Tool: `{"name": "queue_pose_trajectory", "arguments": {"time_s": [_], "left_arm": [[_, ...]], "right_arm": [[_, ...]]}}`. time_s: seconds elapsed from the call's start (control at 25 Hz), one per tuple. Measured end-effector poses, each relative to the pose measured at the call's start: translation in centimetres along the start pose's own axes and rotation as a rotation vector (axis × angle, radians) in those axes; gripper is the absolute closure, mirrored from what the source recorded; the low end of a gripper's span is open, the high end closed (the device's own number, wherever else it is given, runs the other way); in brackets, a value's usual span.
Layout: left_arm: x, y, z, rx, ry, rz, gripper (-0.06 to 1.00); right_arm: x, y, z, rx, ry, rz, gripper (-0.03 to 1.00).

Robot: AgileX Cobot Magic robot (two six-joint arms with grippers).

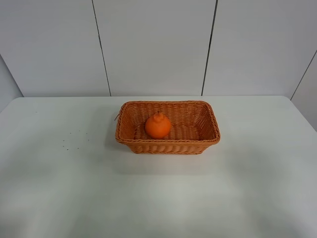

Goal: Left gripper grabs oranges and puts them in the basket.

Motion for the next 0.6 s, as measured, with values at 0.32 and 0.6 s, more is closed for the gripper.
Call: {"name": "queue_pose_trajectory", "arguments": {"time_s": [0.32, 0.6], "left_arm": [[-0.1, -0.1, -1.8, -0.171, 0.006, 0.003, 0.09], [-0.1, -0.2, -2.7, -0.245, 0.007, 0.006, 0.10]], "right_arm": [[0.0, 0.0, 0.0, 0.000, 0.000, 0.000, 0.27], [0.0, 0.0, 0.0, 0.000, 0.000, 0.000, 0.27]]}}
Point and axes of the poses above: a point on each arm's last joint axis where the gripper is mounted, z pointing out along that axis toward the gripper, x along the wrist's bending axis when the last joint is at zero, y = z × x, the point moved 10 cm from there along z, pointing out along that axis toward the gripper
